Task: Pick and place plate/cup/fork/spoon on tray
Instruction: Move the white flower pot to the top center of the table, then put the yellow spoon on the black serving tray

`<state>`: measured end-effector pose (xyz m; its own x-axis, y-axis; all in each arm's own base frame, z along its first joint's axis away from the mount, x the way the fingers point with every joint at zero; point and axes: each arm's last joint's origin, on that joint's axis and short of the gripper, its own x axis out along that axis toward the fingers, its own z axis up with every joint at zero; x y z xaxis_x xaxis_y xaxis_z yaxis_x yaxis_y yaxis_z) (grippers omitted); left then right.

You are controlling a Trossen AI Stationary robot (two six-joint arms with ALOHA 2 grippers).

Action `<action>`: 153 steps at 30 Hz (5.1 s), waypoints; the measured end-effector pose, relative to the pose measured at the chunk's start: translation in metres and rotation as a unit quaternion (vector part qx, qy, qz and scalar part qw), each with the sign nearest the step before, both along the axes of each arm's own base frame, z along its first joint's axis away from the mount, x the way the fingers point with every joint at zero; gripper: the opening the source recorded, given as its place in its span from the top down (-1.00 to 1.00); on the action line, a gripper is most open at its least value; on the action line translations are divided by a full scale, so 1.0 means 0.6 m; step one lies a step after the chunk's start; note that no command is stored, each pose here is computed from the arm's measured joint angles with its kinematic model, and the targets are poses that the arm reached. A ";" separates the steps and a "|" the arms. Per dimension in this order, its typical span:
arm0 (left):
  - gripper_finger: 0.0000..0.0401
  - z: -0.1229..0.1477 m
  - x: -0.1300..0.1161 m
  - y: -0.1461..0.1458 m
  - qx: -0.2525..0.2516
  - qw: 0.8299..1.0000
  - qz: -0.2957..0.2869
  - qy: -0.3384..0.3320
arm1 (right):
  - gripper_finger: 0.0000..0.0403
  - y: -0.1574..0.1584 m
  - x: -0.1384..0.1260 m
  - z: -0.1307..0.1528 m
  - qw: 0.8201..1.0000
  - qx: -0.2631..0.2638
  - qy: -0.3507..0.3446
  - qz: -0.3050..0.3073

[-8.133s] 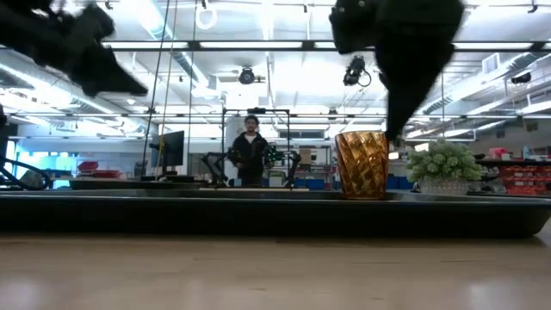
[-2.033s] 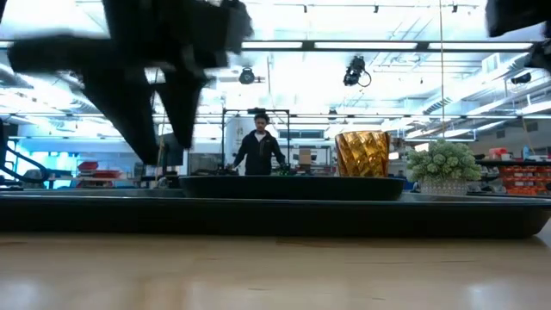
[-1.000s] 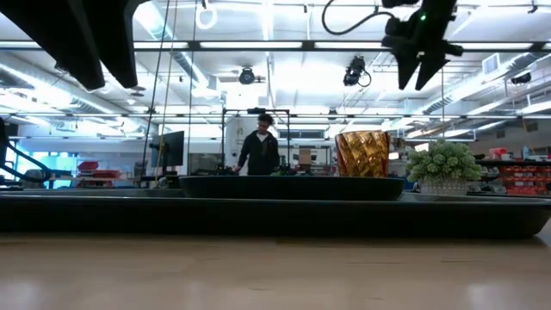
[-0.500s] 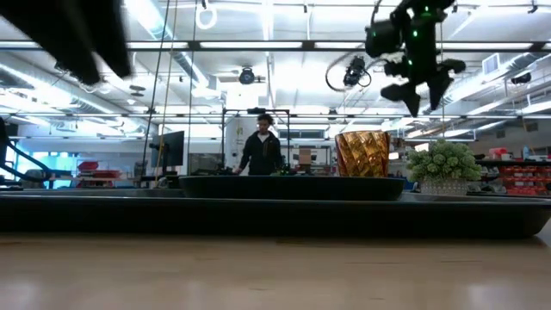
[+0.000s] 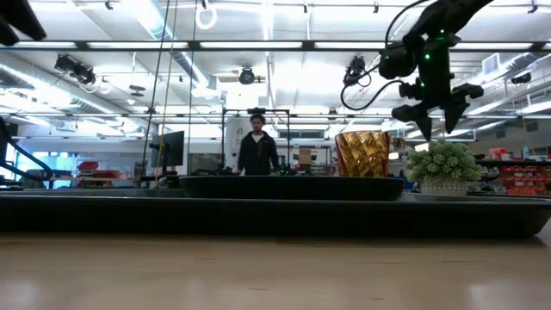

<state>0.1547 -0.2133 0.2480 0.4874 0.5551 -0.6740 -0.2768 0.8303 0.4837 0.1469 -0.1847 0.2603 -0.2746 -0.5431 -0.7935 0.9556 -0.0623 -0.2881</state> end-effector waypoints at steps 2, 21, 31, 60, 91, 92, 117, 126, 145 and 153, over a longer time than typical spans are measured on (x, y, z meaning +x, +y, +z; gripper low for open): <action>-0.08 -0.002 -0.010 0.017 -0.016 1.000 0.006 -0.011 | -0.23 -0.001 0.001 0.000 1.000 -0.005 -0.006 -0.003; -0.08 -0.046 -0.017 0.042 -0.107 0.992 0.025 -0.059 | -0.12 -0.013 0.001 -0.040 0.998 -0.009 -0.036 -0.047; -0.08 -0.048 -0.014 0.043 -0.123 0.991 0.035 -0.032 | -0.11 -0.024 0.017 -0.100 0.999 -0.001 0.004 -0.048; -0.08 -0.054 0.017 0.046 -0.207 0.977 0.052 0.031 | 0.81 0.031 0.170 -0.038 0.964 -0.109 -0.037 0.238; -0.08 -0.052 0.043 0.035 -0.282 0.958 0.036 0.022 | 0.82 0.103 0.193 -0.042 0.967 -0.067 -0.086 0.230; -0.08 -0.052 0.043 0.035 -0.280 0.959 0.034 0.021 | 0.82 0.105 0.192 -0.046 0.967 -0.061 -0.085 0.231; -0.08 -0.052 0.057 0.047 -0.277 0.960 0.045 0.015 | 0.24 0.089 0.181 -0.071 0.967 -0.073 -0.085 0.227; -0.08 -0.050 0.061 0.042 -0.296 0.954 0.040 0.008 | 0.23 0.087 0.184 -0.069 0.964 -0.072 -0.095 0.239; -0.08 -0.052 0.125 0.141 -0.220 0.972 0.066 0.042 | -0.10 0.151 0.100 0.055 0.932 -0.109 -0.191 0.287; -0.08 -0.051 0.084 0.211 -0.143 0.942 0.274 0.131 | -0.15 0.208 0.093 0.082 0.897 -0.114 -0.227 0.363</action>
<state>0.2053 -0.0864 0.2176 -0.0237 0.4526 -0.8914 -0.6034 0.7044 0.3737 0.2027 -0.0598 0.3094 0.5393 -0.6105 -0.5801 0.7840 0.6154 0.0812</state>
